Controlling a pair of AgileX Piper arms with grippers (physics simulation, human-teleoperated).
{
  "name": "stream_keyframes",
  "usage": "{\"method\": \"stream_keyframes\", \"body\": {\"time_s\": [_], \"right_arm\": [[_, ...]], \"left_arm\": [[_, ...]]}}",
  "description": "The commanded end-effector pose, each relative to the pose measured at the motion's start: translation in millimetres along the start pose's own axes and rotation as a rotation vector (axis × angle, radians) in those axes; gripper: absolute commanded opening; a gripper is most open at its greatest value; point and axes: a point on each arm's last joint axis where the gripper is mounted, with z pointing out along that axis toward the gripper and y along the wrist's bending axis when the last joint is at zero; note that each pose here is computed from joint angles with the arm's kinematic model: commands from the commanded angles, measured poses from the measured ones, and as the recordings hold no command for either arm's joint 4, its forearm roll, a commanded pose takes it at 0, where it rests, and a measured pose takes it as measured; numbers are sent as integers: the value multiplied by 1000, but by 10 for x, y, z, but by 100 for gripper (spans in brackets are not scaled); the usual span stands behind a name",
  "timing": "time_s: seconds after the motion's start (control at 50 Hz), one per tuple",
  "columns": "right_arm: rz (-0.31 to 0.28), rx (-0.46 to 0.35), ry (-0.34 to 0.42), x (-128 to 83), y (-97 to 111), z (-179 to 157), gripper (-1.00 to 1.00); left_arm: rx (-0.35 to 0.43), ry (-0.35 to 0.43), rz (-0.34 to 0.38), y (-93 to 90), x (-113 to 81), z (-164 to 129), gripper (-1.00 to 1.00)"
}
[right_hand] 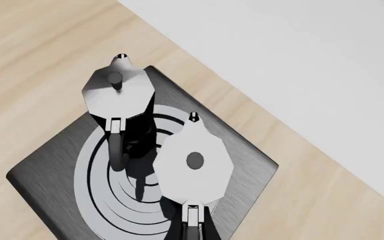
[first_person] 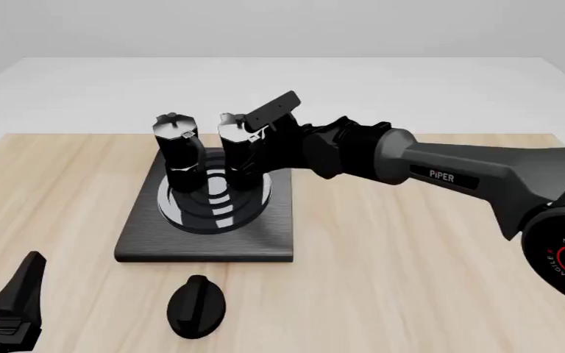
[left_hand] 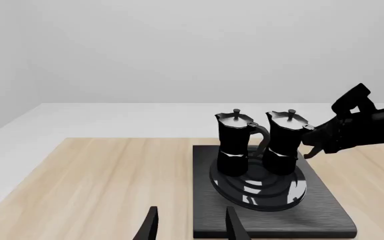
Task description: Put both moka pots on the stove.
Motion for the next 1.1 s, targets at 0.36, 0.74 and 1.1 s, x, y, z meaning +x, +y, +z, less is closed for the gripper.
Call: {"method": "stream_keyframes", "body": {"time_s": [0.36, 0.74, 1.1], "right_arm": [[0, -32, -10, 0, 170, -44, 100], [-32, -45, -22, -81, 233, -186, 100], [-154, -36, -63, -553, 154, -811, 100]], "left_arm": [[0, 0, 0, 0, 0, 0, 100], [0, 0, 0, 0, 0, 0, 100], [0, 0, 0, 0, 0, 0, 100]]}}
